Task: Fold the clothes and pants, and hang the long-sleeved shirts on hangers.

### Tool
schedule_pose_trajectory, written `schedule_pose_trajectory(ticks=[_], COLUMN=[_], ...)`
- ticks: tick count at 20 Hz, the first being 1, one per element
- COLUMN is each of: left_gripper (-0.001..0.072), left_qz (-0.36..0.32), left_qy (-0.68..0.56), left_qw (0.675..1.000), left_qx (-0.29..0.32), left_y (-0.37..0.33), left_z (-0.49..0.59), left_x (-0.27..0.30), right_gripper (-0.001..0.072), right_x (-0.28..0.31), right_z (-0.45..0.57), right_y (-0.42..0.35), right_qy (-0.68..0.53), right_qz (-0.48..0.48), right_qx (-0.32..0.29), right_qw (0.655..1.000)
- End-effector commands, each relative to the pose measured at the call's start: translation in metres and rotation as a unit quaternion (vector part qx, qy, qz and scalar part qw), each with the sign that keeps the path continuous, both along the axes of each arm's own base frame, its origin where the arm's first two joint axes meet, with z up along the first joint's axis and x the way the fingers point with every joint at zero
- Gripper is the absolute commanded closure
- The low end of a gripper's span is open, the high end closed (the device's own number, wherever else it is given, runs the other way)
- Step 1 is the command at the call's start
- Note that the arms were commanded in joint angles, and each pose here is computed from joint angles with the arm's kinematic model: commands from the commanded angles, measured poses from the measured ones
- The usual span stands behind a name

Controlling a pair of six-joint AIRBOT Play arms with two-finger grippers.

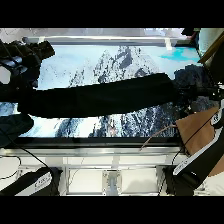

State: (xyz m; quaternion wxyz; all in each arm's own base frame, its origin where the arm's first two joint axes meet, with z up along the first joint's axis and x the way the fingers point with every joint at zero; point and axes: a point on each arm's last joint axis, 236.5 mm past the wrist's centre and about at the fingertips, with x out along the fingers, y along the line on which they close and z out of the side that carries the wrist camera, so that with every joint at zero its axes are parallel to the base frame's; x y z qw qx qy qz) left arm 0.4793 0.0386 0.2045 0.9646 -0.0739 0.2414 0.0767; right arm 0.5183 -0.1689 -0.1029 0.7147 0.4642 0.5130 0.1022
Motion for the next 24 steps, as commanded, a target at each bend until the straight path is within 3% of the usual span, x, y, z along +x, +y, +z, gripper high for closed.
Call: schedule_pose_trajectory(ticks=[1,9,11,12,13,15,16,20,22,24], left_gripper=[0.0062,0.0063,0.0062,0.0063,0.0063,0.0066,0.0128,0.0594,0.0686,0.0686], left_qz=[-0.005,-0.005,-0.005,-0.005,-0.006,-0.014,-0.023,-0.111,-0.161,-0.225], left_qy=[-0.001,-0.001,-0.001,-0.001,-0.001,0.000,0.002,0.066,0.108,0.157], left_qw=[1.000,1.000,1.000,1.000,1.000,1.000,1.000,0.990,0.981,0.962], left_qx=[0.000,0.000,0.000,0.000,0.000,0.000,0.001,0.047,0.033,-0.003], left_y=[-0.004,-0.004,-0.004,-0.005,-0.006,-0.014,-0.022,-0.083,-0.136,-0.203], left_z=[0.001,0.001,0.001,0.001,0.001,0.000,-0.002,-0.047,-0.089,-0.137], left_x=[0.000,0.000,0.000,0.000,0.000,0.001,0.002,0.006,0.009,0.003], right_gripper=[0.0282,0.0297,0.0399,0.0597,0.0701,0.0702,0.0702,0.0702,0.0702,0.0702], right_x=[0.009,0.007,0.004,0.004,0.006,0.012,0.014,0.008,0.003,0.001], right_z=[0.000,-0.014,-0.013,-0.011,-0.006,0.010,0.017,0.048,0.068,0.092], right_y=[0.017,0.060,0.068,0.070,0.072,0.079,0.081,0.086,0.090,0.095], right_qy=[-0.004,0.028,0.028,0.027,0.019,-0.006,-0.014,-0.025,-0.028,-0.042], right_qz=[0.026,0.087,0.103,0.105,0.106,0.108,0.108,0.128,0.135,0.142], right_qx=[-0.011,-0.038,-0.034,-0.031,-0.026,-0.003,0.003,0.001,0.000,-0.009], right_qw=[1.000,0.995,0.994,0.994,0.994,0.994,0.994,0.991,0.990,0.989])
